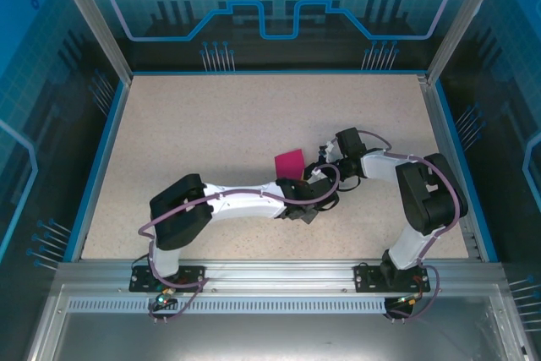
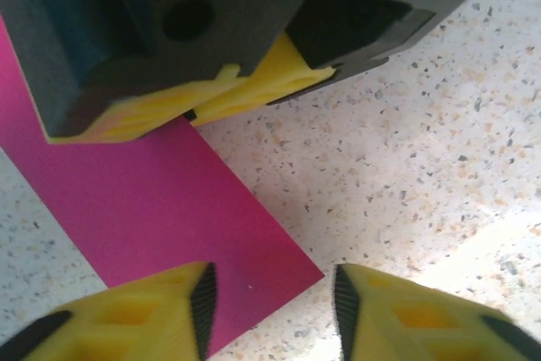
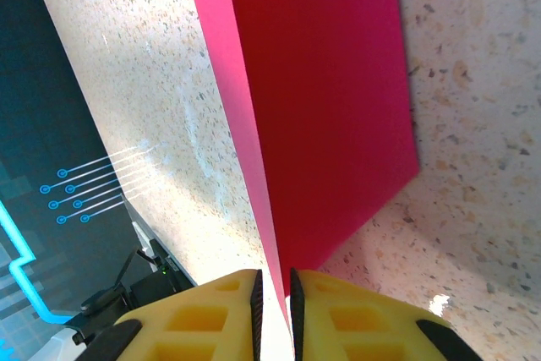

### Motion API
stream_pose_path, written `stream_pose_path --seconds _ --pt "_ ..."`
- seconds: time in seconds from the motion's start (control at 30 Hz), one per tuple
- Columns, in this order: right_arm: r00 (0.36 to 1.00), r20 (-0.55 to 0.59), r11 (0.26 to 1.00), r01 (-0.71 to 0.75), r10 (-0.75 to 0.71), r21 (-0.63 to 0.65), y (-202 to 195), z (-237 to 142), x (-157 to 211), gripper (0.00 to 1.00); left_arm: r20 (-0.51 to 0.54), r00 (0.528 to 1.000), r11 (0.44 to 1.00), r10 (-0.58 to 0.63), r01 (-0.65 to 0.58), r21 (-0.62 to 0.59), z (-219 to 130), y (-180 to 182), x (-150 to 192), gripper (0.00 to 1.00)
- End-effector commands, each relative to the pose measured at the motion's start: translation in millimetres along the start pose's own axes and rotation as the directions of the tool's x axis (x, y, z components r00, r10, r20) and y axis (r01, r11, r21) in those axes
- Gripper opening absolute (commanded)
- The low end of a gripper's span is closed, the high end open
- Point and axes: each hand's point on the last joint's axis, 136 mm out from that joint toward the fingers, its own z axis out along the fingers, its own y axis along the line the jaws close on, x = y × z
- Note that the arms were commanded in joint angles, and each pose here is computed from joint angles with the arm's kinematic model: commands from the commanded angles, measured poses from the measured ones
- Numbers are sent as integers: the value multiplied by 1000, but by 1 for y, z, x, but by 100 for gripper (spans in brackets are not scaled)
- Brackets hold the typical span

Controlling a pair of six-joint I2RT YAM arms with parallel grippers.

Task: Fold a paper plane with a square sheet of paper (pick it up from the middle)
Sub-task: Third fold the triangle at the center of the table.

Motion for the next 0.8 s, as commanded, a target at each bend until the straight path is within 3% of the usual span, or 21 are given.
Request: stream_pose_path --seconds 0.0,0.37,0.77 --pt "1000 4 1000 5 -5 -23 7 -4 -3 19 36 999 999 -12 14 -40 -8 6 -10 32" --pt "1000 12 1000 5 -5 5 2 -5 -3 19 66 997 999 -41 40 19 -18 7 -14 6" --pt "997 66 997 34 -38 65 2 -19 -8 30 37 978 946 -203 186 267 -24 24 -10 2"
